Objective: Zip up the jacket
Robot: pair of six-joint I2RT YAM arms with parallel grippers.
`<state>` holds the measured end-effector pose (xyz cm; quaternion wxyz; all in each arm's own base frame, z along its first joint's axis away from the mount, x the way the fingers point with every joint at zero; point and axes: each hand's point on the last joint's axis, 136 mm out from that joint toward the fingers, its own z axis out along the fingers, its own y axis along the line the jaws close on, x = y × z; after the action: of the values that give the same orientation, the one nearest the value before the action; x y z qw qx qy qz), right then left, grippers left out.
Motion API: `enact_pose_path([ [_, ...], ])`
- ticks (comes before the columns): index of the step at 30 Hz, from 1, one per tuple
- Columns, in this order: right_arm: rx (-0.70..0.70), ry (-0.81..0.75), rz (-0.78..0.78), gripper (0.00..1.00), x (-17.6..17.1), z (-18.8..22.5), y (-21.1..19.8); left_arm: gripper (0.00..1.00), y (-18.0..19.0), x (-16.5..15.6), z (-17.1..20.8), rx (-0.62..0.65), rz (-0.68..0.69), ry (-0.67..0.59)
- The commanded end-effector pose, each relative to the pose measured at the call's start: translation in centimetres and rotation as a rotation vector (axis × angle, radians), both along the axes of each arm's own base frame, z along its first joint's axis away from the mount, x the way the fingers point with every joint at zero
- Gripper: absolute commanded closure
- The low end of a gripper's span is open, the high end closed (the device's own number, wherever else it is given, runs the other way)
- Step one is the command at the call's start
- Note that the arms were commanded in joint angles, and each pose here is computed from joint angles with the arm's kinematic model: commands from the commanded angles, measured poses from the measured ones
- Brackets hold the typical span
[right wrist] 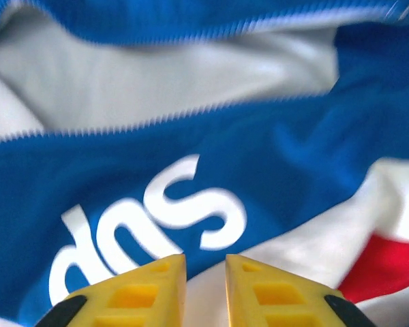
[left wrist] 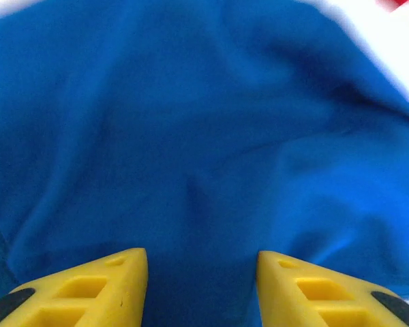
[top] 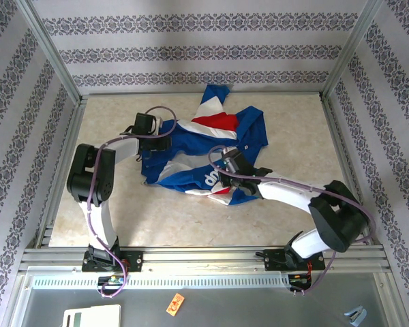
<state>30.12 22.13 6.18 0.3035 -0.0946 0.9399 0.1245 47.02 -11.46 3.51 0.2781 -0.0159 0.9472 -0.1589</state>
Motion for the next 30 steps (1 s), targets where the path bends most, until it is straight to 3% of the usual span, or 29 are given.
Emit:
enact_pose_path([
  [1,-0.023,0.103,-0.072,0.78,-1.3,-3.0,-0.7,0.57,0.4,-3.5,-3.2,-0.047,0.086,0.187],
  [10,0.01,0.26,-0.145,0.83,2.2,-5.7,-1.9,0.57,2.6,-12.0,-6.7,-0.014,0.185,0.338],
  [14,0.085,0.349,-0.135,0.86,4.3,-6.4,-1.1,0.58,2.0,-15.6,-7.5,-0.106,0.225,0.379],
  [18,0.099,0.34,-0.13,0.87,7.6,-6.0,-0.7,0.61,0.9,-18.8,-7.9,-0.193,0.261,0.402],
  [24,0.099,0.329,-0.055,0.85,12.1,-5.6,1.0,0.62,-3.1,-22.0,-7.3,-0.253,0.243,0.369],
  [30,0.095,0.263,-0.026,0.83,15.6,-2.7,1.6,0.62,-9.3,-22.4,-4.9,-0.264,0.163,0.28],
])
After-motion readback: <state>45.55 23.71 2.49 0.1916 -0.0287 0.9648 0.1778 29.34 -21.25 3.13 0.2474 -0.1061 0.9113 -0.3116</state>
